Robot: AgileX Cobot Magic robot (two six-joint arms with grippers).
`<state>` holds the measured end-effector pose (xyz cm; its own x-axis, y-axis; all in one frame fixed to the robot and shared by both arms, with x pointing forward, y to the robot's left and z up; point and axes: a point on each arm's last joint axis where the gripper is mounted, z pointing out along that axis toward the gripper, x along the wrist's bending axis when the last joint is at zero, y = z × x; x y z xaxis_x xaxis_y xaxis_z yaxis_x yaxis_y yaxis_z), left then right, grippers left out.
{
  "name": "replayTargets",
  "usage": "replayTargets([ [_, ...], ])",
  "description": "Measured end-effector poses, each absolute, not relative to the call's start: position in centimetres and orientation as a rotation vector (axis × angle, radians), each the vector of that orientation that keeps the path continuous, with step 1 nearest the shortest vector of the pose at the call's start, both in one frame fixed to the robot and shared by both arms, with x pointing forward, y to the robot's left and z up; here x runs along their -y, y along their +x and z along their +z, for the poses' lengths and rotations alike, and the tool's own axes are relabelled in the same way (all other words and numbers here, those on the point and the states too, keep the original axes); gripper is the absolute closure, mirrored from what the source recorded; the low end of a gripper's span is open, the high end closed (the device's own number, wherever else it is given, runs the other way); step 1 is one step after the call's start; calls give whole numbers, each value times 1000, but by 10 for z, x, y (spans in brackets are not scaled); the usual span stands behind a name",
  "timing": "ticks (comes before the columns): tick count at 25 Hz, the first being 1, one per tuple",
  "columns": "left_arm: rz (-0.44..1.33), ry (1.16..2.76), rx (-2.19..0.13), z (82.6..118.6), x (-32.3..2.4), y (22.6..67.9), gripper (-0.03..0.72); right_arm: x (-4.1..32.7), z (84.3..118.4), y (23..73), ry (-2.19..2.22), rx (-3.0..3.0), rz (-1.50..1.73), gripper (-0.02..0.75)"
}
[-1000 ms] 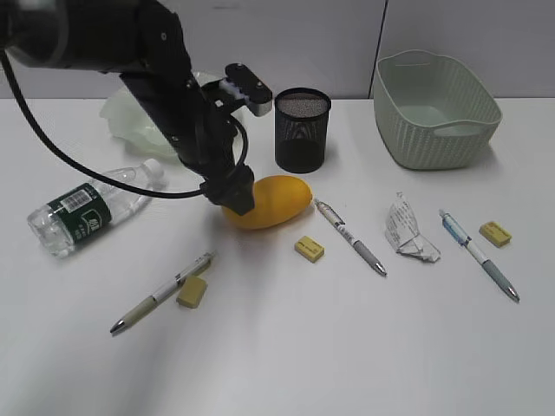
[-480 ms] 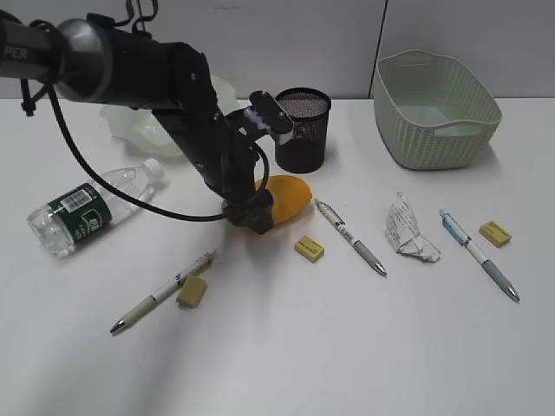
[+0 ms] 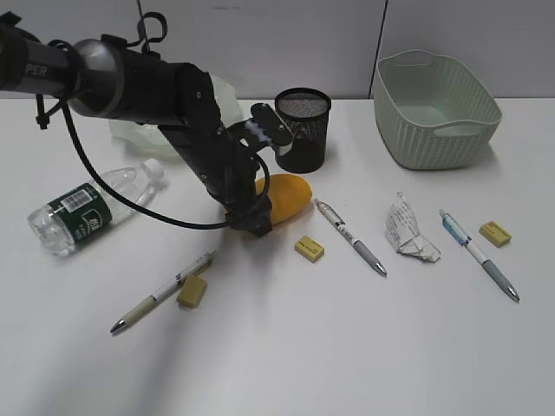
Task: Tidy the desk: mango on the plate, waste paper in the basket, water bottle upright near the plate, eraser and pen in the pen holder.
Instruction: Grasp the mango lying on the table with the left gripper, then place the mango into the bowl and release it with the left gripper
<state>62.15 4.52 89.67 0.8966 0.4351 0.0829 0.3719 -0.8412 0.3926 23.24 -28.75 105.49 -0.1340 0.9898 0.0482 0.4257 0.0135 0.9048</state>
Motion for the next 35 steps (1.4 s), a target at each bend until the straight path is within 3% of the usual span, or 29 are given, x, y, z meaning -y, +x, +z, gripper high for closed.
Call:
replayTargets([
  [7,169,2699,-618,906,-46,615,127,287,1055,232,1471,-1633,1088,279],
  [17,170,2625,-692,982,-59,601,127,287,1055,232,1471,-1633,1088,279],
  [26,127,2611,-884,1031,-97,590,127,287,1055,232,1471,-1633,1088,279],
  [35,272,2464,-1003,1092,-148,584,127,287,1055,232,1471,-1633,1088,279],
])
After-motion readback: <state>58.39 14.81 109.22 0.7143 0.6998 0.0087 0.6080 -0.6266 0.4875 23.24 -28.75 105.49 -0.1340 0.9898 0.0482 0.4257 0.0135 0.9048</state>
